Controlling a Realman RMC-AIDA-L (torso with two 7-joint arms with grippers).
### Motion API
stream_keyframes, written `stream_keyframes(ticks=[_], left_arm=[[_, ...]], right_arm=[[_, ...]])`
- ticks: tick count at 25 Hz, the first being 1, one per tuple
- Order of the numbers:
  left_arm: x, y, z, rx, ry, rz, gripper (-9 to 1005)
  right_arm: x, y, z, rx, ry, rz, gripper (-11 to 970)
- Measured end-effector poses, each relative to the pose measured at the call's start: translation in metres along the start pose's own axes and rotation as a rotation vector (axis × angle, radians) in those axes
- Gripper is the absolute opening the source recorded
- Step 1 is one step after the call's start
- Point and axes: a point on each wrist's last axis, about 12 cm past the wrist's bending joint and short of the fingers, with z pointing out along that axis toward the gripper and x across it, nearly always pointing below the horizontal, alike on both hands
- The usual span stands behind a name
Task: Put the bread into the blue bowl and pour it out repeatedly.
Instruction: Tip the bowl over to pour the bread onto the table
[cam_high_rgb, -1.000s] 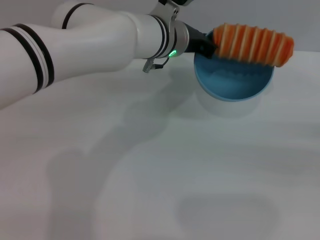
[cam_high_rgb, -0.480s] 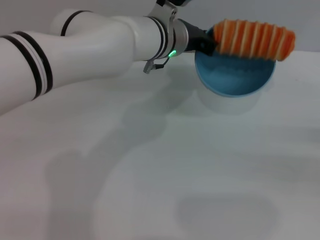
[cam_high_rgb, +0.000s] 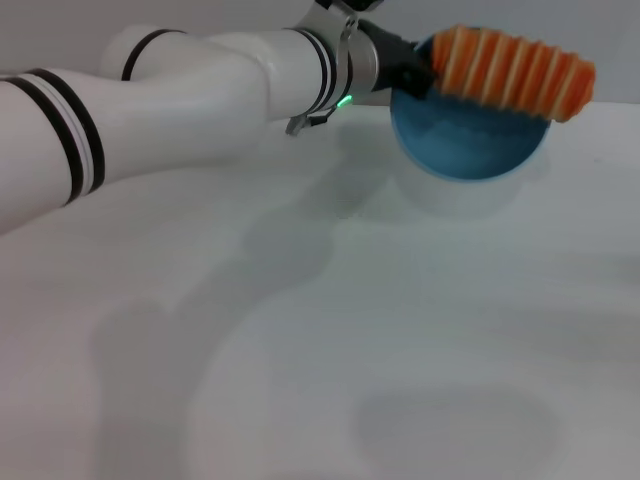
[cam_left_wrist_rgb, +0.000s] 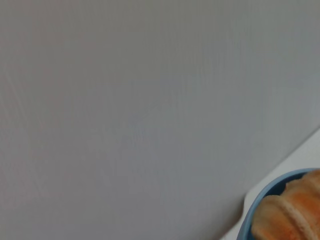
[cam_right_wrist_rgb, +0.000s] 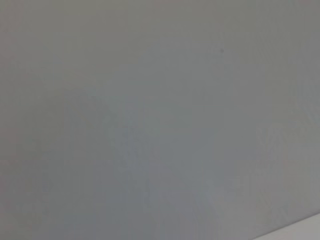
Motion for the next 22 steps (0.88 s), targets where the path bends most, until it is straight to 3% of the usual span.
stream_keyframes(ticks=[7,16,22], left_arm=[[-0.006,0.006,0.0,-0.029,-0.055,0.004,-1],[-0.017,-0.002,0.003,-0.023,-0.091,0.099,-1],[-0.027,-0.011,0.004,-0.024,-0.151,0.261,0]], right_arm=[[-0.001,-0.001,0.001,0.01,0.0,-0.003,638],[0.0,-0.005,-0.003,0.035,0.004,-0.007,638],[0.001,-0.006,-0.003,0.043,0.007,-0.034,638]])
